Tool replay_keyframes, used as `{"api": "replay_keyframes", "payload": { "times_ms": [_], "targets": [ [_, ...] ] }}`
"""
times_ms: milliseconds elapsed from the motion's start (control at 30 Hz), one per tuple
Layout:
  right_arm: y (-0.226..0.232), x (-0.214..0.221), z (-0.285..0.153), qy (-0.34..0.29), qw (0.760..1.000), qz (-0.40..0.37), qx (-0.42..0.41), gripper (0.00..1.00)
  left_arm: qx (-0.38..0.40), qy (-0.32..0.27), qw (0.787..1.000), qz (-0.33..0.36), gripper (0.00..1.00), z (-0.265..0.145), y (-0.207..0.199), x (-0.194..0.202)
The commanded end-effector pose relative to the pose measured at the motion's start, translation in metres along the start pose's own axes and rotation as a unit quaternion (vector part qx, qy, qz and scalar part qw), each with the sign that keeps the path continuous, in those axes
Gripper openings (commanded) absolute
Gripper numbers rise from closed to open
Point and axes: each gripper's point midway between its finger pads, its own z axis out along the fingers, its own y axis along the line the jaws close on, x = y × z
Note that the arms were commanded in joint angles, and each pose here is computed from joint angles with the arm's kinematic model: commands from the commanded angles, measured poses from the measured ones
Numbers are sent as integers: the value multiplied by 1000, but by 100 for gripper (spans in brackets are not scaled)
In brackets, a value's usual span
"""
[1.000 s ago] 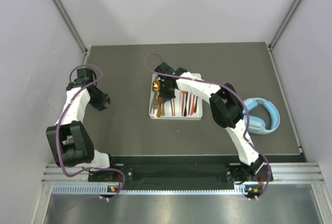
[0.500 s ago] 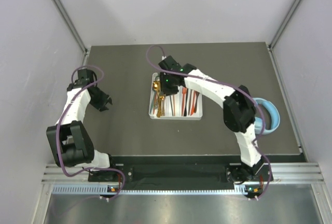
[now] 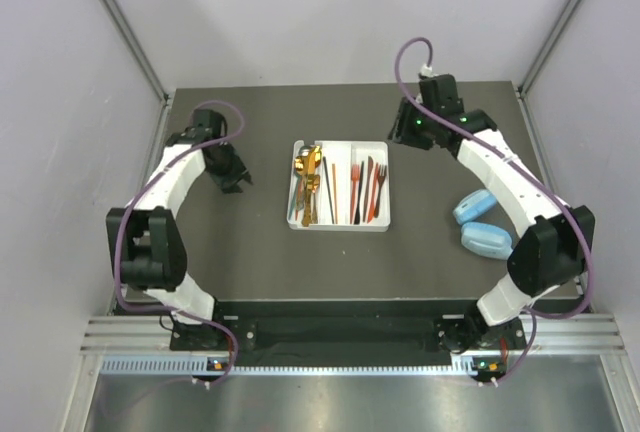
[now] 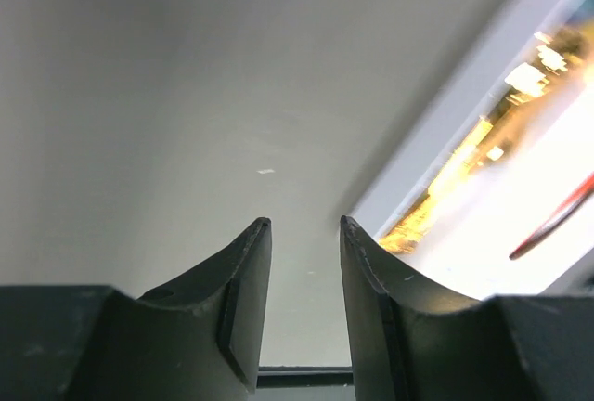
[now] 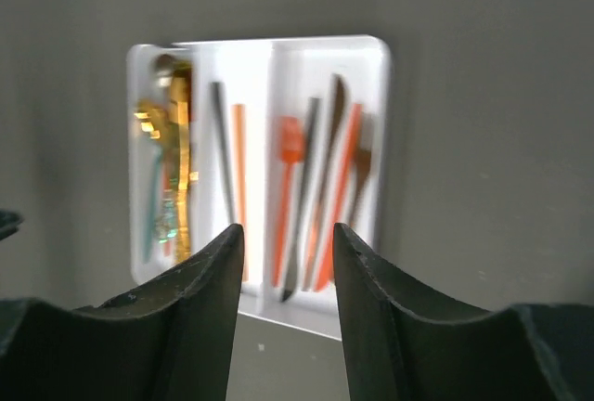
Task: Sort the eating utensils into containers
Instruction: Reset both arms
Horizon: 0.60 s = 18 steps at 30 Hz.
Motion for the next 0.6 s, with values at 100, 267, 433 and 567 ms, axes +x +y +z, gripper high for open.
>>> {"api": "replay_keyframes", "payload": {
  "times_ms": [100, 267, 433, 567],
  "targets": [
    [-56, -3, -13, 15, 999, 23, 25, 44, 62, 14, 996, 57, 41, -12, -58, -4],
    [-74, -12, -19, 10, 999, 48, 24, 44, 63, 16, 995, 72, 41, -18, -70, -8],
    [-94, -6, -22, 27, 996, 79, 43, 44, 43, 52, 994, 85, 41, -12, -63, 7],
    [-102, -3, -26, 33, 994, 102, 33, 44, 44, 57, 993, 98, 41, -13, -66, 19]
  ]
}}
